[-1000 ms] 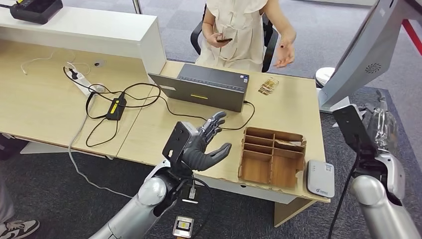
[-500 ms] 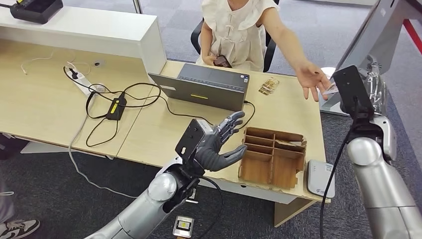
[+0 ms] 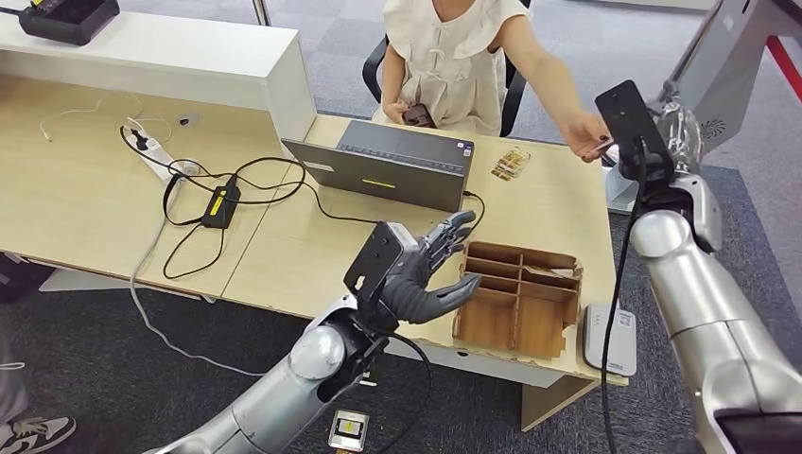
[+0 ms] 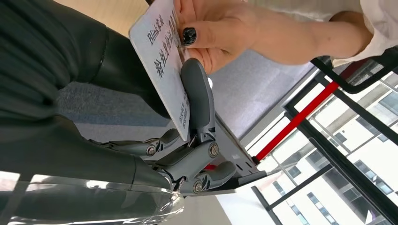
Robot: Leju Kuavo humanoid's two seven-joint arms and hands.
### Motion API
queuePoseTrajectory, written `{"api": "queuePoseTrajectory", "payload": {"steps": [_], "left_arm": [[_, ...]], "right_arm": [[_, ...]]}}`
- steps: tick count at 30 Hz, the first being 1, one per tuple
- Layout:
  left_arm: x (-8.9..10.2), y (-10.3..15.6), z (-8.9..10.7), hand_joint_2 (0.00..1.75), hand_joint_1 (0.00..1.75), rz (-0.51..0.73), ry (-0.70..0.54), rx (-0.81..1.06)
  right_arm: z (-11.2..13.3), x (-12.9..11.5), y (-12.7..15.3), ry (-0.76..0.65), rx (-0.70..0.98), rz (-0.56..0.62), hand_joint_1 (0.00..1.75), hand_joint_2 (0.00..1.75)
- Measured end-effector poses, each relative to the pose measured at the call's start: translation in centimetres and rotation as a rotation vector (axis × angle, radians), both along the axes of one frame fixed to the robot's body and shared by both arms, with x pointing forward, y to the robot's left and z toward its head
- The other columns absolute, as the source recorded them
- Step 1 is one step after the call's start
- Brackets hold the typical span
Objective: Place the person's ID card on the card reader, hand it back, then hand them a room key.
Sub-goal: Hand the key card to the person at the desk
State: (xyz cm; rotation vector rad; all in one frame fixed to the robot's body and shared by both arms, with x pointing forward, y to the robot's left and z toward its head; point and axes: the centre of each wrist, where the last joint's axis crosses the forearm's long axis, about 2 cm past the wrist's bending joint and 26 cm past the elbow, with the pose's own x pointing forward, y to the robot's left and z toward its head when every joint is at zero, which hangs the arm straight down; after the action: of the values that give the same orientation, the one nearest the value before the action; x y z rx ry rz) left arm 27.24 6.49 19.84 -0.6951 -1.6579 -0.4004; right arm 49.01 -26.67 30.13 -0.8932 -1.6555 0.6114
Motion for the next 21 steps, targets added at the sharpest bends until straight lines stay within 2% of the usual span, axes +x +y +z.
{"api": "queuePoseTrajectory", "payload": {"steps": [1,2,15,18,21], "left_arm": [[0.0,0.0,0.0,1.75,0.0,0.002,0.001,0.0],[0.0,0.0,0.0,1.75,0.0,0.004,0.002,0.0],[0.0,0.1,-0.3,1.75,0.0,0.028,0.015,-0.001],[0.0,0.3,-0.4,1.75,0.0,0.048,0.018,0.001],[0.1,0.6,-0.7,1.75,0.0,0.08,0.019,0.011]], "right_arm": [[-0.1,0.0,0.3,0.004,-0.002,0.006,0.07,1.75],[-0.1,0.1,0.6,0.007,-0.003,0.012,0.0,1.75],[-0.6,0.2,3.2,-0.026,0.021,0.068,0.0,1.75],[-0.2,0.3,3.5,-0.068,0.082,0.093,0.0,1.75],[0.4,0.2,4.0,-0.125,0.21,0.124,0.0,1.75]]}}
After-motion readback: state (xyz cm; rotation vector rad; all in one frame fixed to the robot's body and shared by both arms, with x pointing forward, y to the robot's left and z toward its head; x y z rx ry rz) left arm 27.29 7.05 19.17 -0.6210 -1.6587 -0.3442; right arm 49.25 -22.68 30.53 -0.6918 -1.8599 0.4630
